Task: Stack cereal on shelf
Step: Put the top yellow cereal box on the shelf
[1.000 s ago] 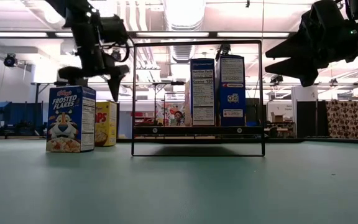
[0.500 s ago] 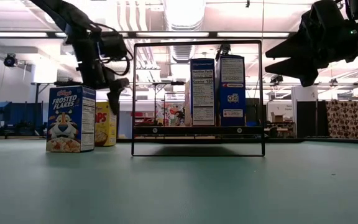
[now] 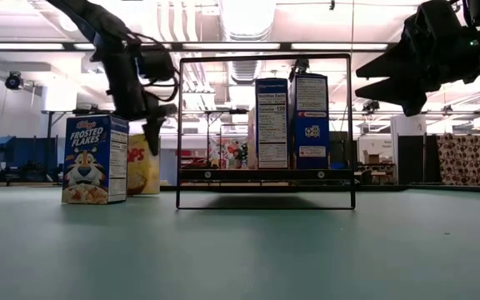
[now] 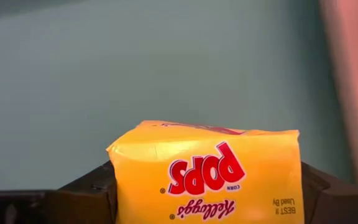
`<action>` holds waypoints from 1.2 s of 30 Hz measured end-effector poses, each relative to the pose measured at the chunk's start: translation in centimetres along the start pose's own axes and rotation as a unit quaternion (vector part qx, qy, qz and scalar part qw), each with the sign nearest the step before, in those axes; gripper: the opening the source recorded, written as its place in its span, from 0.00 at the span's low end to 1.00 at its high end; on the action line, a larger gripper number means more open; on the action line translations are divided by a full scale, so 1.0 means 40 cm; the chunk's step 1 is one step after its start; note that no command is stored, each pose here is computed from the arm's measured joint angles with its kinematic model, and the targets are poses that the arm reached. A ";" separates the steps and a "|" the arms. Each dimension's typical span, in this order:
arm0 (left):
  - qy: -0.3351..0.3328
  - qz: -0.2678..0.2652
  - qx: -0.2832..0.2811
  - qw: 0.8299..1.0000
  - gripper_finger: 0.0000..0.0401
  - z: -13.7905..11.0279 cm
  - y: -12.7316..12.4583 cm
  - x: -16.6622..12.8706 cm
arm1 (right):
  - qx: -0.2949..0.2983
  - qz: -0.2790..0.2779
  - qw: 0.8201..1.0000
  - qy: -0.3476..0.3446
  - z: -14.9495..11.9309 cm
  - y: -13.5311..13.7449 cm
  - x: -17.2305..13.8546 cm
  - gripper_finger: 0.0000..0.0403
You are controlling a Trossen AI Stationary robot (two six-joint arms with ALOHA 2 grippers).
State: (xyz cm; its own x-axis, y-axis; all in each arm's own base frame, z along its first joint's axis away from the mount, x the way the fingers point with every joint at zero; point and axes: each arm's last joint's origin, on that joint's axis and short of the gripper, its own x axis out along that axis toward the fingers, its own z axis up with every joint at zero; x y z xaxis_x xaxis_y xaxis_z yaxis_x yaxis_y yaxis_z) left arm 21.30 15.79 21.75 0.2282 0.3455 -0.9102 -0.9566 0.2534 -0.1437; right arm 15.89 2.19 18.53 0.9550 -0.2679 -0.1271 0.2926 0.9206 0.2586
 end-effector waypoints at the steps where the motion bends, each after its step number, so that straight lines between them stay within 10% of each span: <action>1: 0.002 -0.009 0.001 1.000 0.61 0.006 -0.005 -0.008 | 0.000 0.000 1.000 0.000 0.000 0.000 0.000 0.60; 14: -0.016 -0.100 0.160 0.982 0.61 0.022 -0.096 -0.093 | 0.000 0.000 1.000 0.000 0.000 0.000 0.000 0.60; 27: -0.082 -0.169 0.449 0.874 0.61 -0.057 -0.228 -0.172 | 0.000 0.000 1.000 0.000 0.000 0.000 0.000 0.60; 36: -0.090 -0.200 0.466 0.857 0.61 -0.059 -0.265 -0.130 | 0.000 0.000 1.000 0.000 0.000 0.000 0.000 0.60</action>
State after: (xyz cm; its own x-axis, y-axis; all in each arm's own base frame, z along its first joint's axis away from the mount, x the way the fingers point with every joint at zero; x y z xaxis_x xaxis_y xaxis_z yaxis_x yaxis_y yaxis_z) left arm 29.82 9.17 27.10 0.6085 0.1742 -0.7742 -0.2543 0.9670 0.0177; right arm 15.89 2.19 18.53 0.9550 -0.2681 -0.1271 0.2929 0.9205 0.2586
